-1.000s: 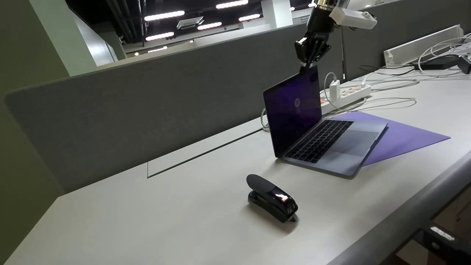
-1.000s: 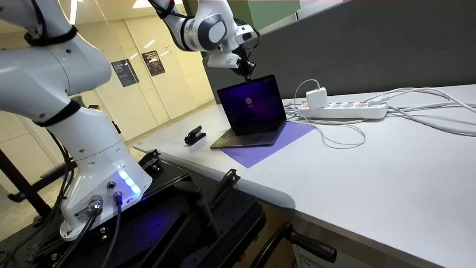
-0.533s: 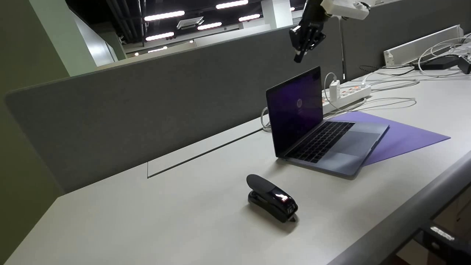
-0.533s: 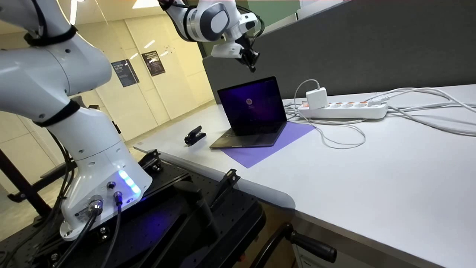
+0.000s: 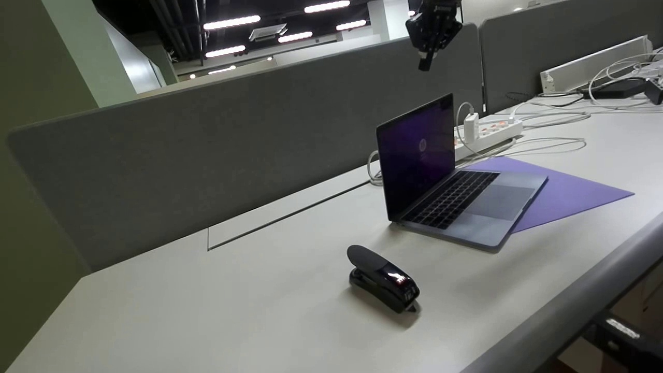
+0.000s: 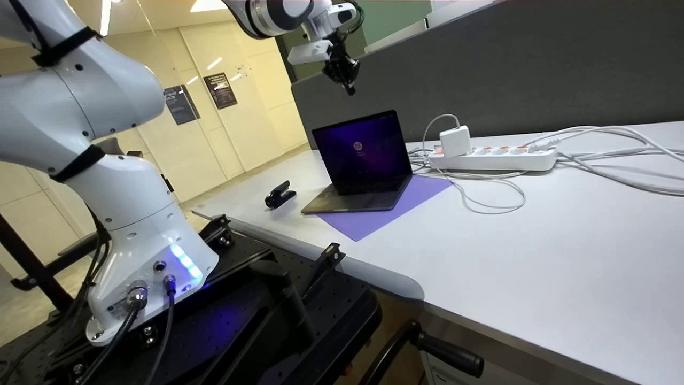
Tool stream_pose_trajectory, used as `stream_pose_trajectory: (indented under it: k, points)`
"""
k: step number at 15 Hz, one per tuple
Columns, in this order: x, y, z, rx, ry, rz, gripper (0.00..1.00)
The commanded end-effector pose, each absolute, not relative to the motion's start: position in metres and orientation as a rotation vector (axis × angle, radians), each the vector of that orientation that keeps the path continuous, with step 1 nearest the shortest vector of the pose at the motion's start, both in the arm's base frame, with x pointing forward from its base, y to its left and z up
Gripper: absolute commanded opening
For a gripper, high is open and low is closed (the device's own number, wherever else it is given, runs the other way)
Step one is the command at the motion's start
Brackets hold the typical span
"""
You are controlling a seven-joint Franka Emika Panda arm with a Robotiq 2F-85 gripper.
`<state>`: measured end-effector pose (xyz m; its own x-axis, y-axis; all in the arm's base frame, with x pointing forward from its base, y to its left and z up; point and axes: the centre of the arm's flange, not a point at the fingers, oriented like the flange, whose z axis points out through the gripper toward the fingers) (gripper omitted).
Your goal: Open the laptop
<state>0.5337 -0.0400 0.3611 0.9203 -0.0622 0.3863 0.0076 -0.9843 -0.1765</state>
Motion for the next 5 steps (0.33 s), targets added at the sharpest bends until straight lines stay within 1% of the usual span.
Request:
stream_pose_trajectory:
  k: [1, 2, 3, 5]
  points:
    - [0.487, -0.045, 0.4, -2.963, 0.022, -0.479, 0.25]
    - [0.483, -0.047, 0.399, -2.981, 0.021, -0.448, 0.27]
    - [0.526, -0.041, 0.365, -2.956, 0.02, -0.491, 0.08]
    - [0.523, -0.045, 0.366, -2.967, 0.024, -0.461, 0.21]
